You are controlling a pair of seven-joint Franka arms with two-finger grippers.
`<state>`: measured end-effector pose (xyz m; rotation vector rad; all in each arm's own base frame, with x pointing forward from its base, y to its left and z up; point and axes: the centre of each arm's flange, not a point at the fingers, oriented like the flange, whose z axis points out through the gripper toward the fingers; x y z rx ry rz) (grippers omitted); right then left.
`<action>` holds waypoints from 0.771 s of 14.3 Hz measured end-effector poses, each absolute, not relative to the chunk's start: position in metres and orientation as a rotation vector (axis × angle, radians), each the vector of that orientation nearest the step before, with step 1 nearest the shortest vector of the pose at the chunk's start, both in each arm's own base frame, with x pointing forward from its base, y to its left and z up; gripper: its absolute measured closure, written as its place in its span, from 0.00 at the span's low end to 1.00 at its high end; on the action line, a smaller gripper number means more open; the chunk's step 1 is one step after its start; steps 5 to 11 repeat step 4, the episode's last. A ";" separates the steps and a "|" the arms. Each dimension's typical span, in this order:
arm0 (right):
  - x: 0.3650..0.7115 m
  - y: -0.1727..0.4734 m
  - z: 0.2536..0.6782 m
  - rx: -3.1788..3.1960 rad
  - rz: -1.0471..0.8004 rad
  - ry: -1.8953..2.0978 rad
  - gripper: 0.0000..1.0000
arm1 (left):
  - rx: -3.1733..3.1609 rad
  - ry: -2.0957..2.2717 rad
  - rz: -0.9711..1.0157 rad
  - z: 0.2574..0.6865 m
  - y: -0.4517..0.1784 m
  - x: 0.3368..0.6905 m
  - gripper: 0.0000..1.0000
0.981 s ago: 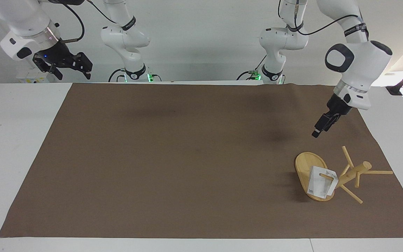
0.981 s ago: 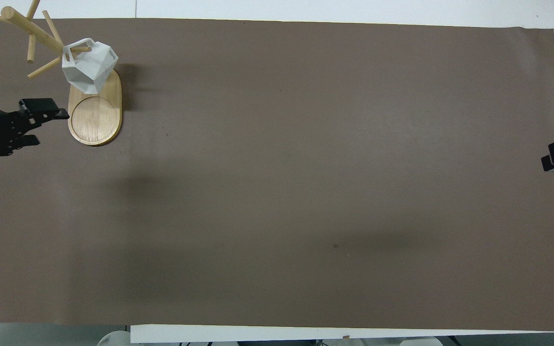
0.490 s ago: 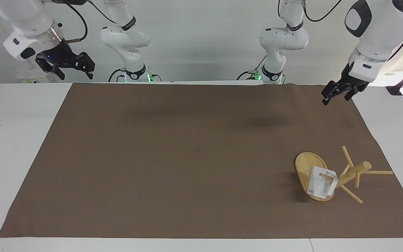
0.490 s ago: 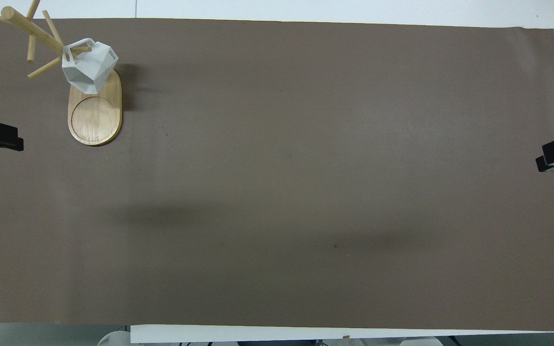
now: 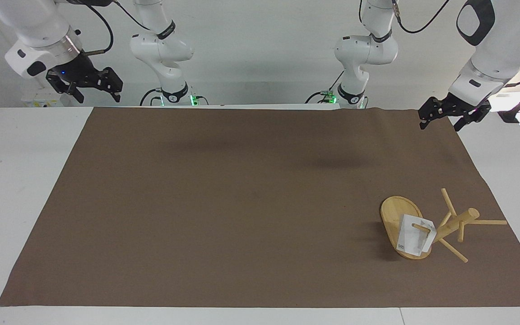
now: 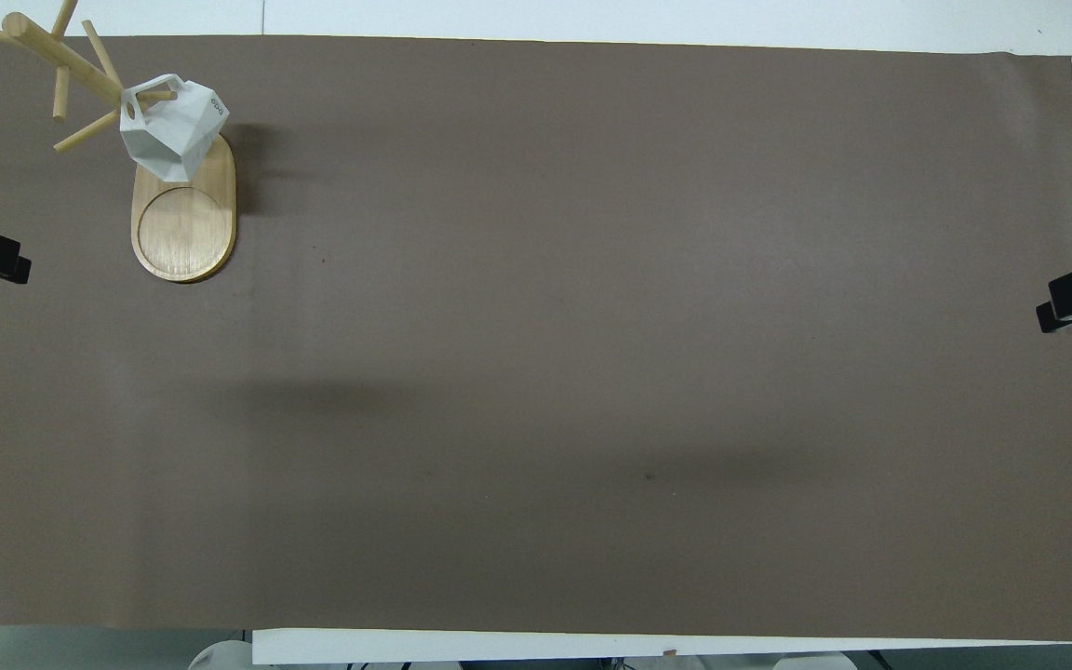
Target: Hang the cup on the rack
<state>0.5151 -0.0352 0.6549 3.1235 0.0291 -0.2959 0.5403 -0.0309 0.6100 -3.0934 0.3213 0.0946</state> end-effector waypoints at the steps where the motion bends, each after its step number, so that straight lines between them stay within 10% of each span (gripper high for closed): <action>1: 0.515 -0.035 0.655 3.123 -0.296 0.029 0.00 | -3.093 0.322 0.098 0.610 -0.031 0.540 0.00; 11: 0.515 -0.035 0.655 3.123 -0.296 0.029 0.00 | -3.093 0.323 0.110 0.609 -0.031 0.540 0.00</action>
